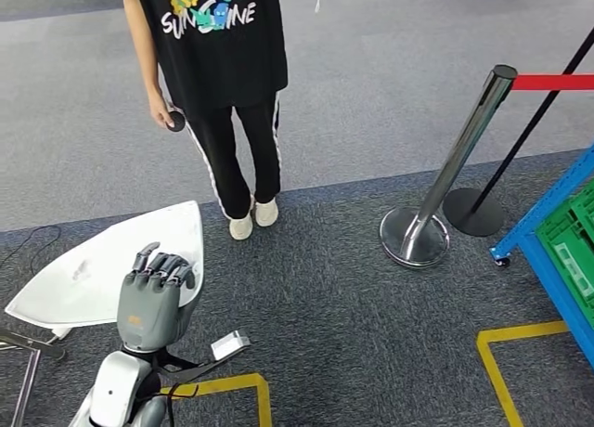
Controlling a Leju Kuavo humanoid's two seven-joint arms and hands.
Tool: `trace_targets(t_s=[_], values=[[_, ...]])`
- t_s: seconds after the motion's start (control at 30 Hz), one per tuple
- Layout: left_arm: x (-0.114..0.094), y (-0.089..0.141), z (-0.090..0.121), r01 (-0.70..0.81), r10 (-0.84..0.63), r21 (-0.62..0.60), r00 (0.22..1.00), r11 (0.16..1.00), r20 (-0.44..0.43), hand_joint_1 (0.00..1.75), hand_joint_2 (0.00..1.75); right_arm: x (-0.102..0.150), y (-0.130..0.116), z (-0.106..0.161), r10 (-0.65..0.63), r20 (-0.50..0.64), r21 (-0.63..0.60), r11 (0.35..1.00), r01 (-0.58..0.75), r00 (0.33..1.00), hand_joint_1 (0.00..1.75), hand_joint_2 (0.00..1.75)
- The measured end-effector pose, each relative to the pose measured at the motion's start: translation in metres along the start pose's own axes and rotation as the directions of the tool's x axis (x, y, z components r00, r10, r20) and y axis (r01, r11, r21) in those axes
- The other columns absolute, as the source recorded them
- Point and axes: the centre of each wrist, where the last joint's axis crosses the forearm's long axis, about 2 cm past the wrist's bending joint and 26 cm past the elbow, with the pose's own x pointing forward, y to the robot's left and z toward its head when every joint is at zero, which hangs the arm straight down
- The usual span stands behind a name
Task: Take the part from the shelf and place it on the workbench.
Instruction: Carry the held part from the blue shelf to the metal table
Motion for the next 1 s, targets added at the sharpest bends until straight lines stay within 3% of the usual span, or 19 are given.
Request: trace_targets(t_s=[1.0], values=[[-0.011, 0.0, 0.015, -0.015, 0.015, -0.045, 1.0, 0.999, 0.004, 1.75, 1.75, -0.002, 0.004, 0.001, -0.029, -0.004, 0.005, 1.0, 0.029, 1.0, 0.0, 0.0]])
